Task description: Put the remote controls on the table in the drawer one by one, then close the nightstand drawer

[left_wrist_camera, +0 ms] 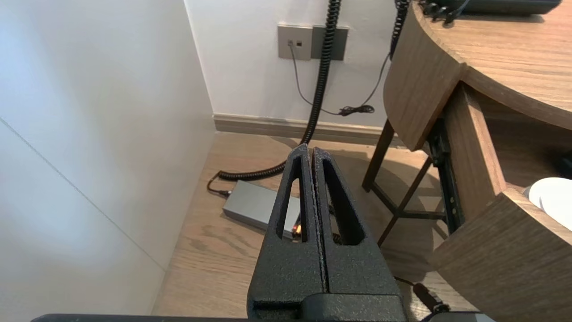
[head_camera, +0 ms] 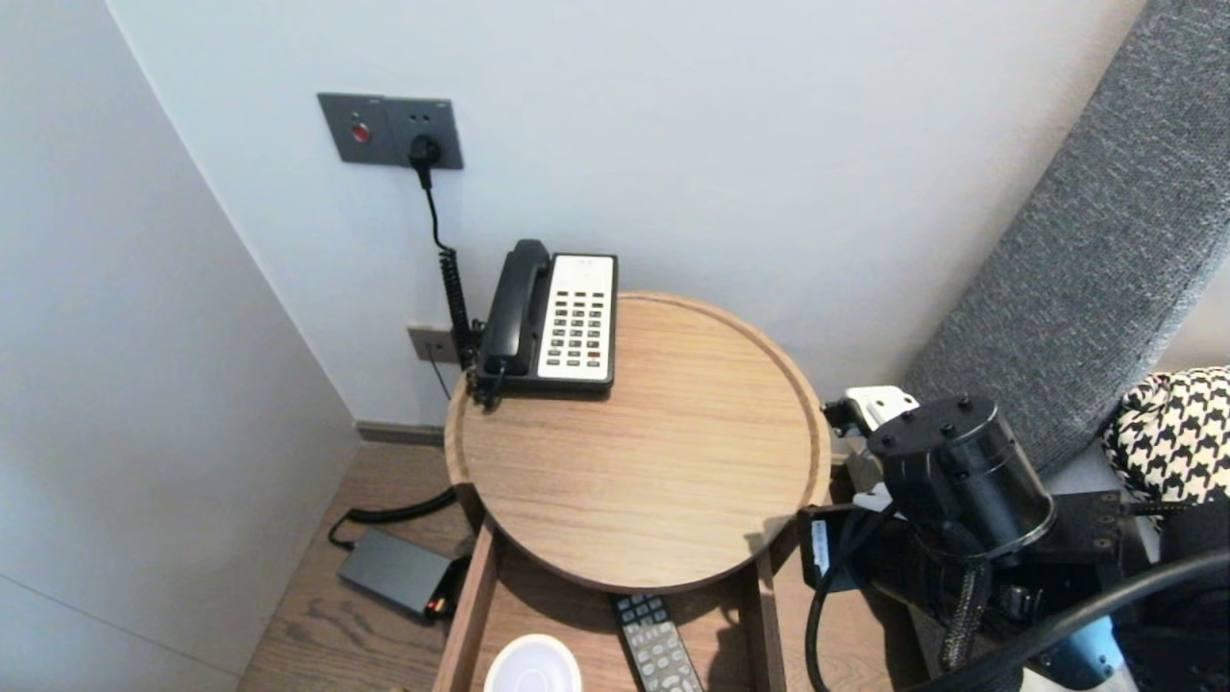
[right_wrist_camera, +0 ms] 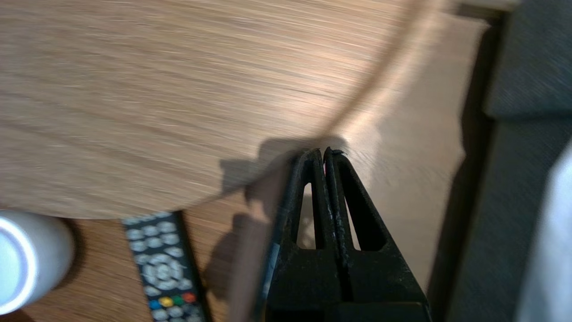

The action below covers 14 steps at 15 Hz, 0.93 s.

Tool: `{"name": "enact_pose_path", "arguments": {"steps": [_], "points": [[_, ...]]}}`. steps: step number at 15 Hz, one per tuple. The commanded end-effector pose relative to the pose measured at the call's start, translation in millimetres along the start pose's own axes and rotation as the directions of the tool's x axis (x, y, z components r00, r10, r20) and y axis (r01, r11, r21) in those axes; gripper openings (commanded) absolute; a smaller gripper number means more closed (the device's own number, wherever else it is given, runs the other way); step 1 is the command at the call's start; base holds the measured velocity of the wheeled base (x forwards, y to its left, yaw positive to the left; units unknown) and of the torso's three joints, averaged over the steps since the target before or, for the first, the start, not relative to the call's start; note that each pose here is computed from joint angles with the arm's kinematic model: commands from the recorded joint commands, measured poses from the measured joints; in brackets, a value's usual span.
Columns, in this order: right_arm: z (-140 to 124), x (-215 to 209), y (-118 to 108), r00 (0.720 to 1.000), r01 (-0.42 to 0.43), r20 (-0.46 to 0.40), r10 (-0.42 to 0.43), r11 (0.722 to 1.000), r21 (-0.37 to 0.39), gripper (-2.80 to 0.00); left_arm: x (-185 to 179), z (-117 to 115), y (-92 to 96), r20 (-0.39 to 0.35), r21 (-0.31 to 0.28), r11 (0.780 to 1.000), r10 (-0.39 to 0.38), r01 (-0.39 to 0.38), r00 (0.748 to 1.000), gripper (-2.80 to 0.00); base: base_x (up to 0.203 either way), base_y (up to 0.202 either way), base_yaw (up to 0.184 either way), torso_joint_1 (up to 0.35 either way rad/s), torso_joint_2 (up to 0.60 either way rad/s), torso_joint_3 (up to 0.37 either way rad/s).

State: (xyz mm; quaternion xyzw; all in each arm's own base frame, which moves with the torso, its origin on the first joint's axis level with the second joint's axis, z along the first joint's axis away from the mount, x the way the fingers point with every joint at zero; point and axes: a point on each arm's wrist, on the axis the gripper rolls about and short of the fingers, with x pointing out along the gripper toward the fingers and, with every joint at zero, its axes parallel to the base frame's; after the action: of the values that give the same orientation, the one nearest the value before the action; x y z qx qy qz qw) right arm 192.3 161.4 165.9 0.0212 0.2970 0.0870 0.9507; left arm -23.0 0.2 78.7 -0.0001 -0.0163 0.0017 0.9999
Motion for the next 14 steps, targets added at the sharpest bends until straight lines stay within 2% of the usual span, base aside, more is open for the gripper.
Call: {"name": "enact_pose_path", "arguments": {"steps": [1,6,8,10,14], "points": [[10,-16,-18,0.999,0.044,0.001,-0.044,0.998,0.037,-2.80,1,-2,0.0,-0.008,0.000,1.000,0.001,-0.001,1.000,-2.80,0.000,0.000,0.000,0.000,0.00,0.000],[5,-22,-46,0.986,0.155,-0.072,-0.151,0.986,0.056,-2.80,1,-2,0.0,-0.008,0.000,1.000,0.001,-0.001,1.000,-2.80,0.000,0.000,0.000,0.000,0.00,0.000],[-11,-23,-55,0.975,0.187,-0.124,-0.182,0.982,0.036,-2.80,1,-2,0.0,-0.008,0.000,1.000,0.001,-0.001,1.000,-2.80,0.000,0.000,0.000,0.000,0.00,0.000],[-30,-24,-62,0.964,0.193,-0.189,-0.188,0.981,0.009,-2.80,1,-2,0.0,-0.008,0.000,1.000,0.001,-0.001,1.000,-2.80,0.000,0.000,0.000,0.000,0.00,0.000],[-56,-34,-64,0.954,0.161,-0.254,-0.157,0.987,-0.003,-2.80,1,-2,0.0,-0.008,0.000,1.000,0.001,-0.001,1.000,-2.80,0.000,0.000,0.000,0.000,0.00,0.000]]}}
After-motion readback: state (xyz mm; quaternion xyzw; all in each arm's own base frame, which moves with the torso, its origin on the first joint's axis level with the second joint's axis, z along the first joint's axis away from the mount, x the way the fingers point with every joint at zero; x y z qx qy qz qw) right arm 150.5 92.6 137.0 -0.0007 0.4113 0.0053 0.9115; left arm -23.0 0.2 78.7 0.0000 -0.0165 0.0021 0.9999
